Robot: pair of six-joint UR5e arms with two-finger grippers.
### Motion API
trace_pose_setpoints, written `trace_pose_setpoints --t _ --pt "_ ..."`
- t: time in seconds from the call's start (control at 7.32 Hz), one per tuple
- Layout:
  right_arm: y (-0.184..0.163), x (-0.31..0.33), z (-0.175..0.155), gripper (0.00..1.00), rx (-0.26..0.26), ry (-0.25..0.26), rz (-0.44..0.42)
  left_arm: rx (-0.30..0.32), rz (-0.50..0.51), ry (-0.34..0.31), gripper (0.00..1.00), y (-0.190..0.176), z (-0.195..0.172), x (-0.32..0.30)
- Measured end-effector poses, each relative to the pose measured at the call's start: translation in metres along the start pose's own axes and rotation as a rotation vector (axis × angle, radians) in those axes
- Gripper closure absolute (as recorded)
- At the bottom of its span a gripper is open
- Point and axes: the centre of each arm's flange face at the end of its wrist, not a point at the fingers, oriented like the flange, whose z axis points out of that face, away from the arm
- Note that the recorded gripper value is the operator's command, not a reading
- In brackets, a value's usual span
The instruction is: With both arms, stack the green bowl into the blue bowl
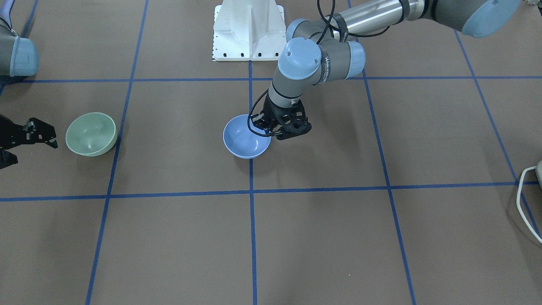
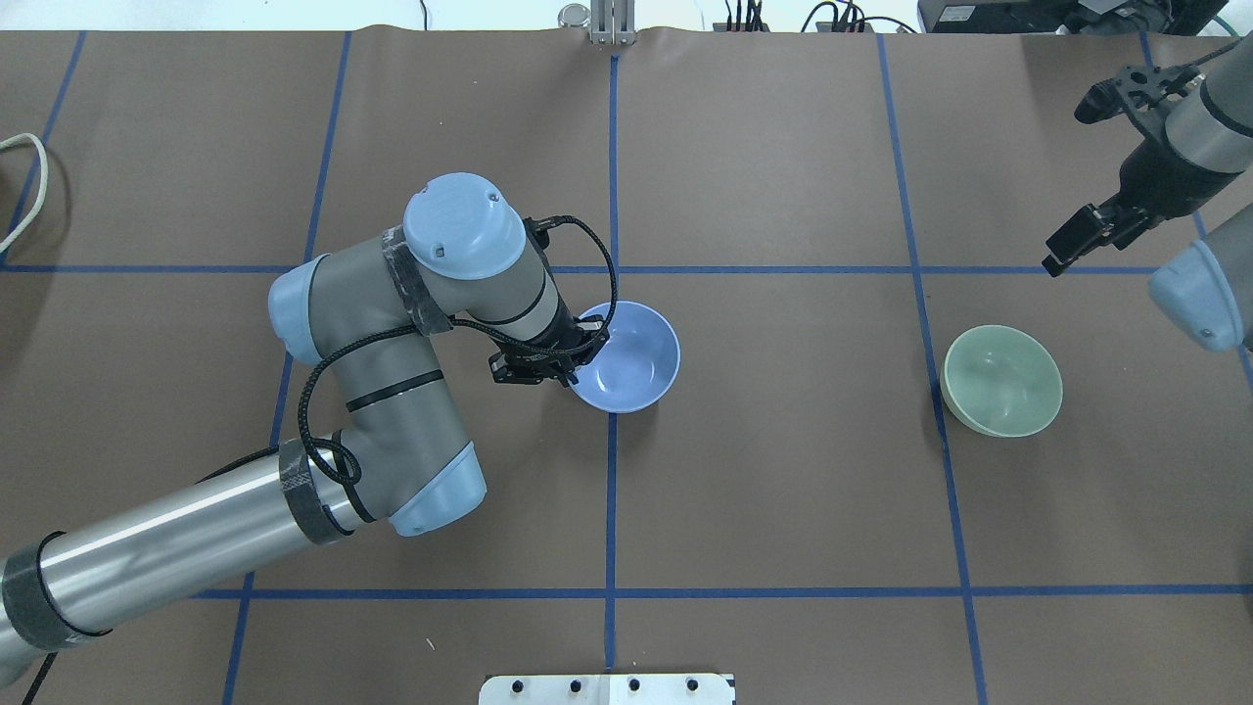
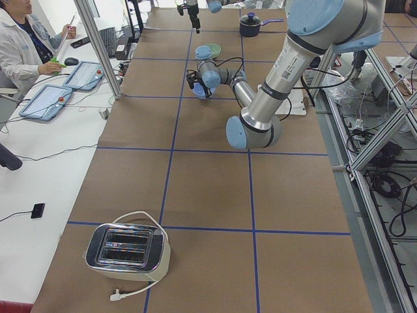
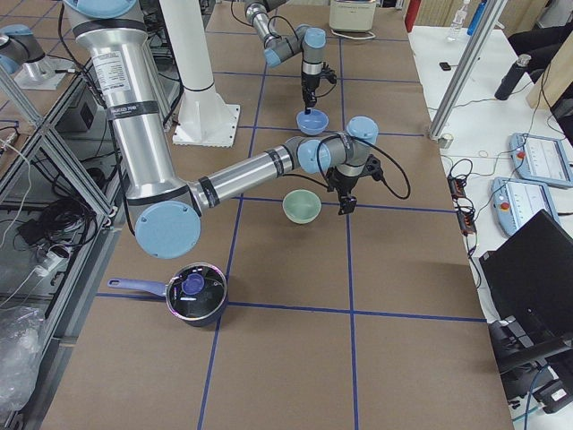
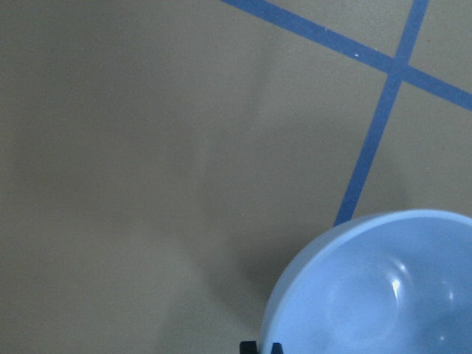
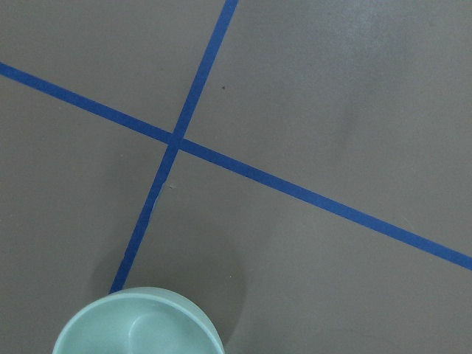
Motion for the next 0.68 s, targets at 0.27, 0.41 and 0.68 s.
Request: trace_pose_setpoints --t 0.27,0.41,0.68 --pt "0.0003 -0.0008 0.0013 0.01 -0.002 0.000 -0.003 0.000 0.001 -0.005 0.46 -0.0025 0.0050 -0.0025" --pt "0.0004 -0.0020 0.0024 0.10 -0.003 -0.001 -0.006 0.000 0.010 0.007 0.14 -0.0026 0.0049 -0.0024" --pt "0.0011 -0.0055 0.0052 0.32 -0.008 -0.003 -0.014 0.008 0.038 0.033 0.03 -0.0043 -0.0006 -0.0012"
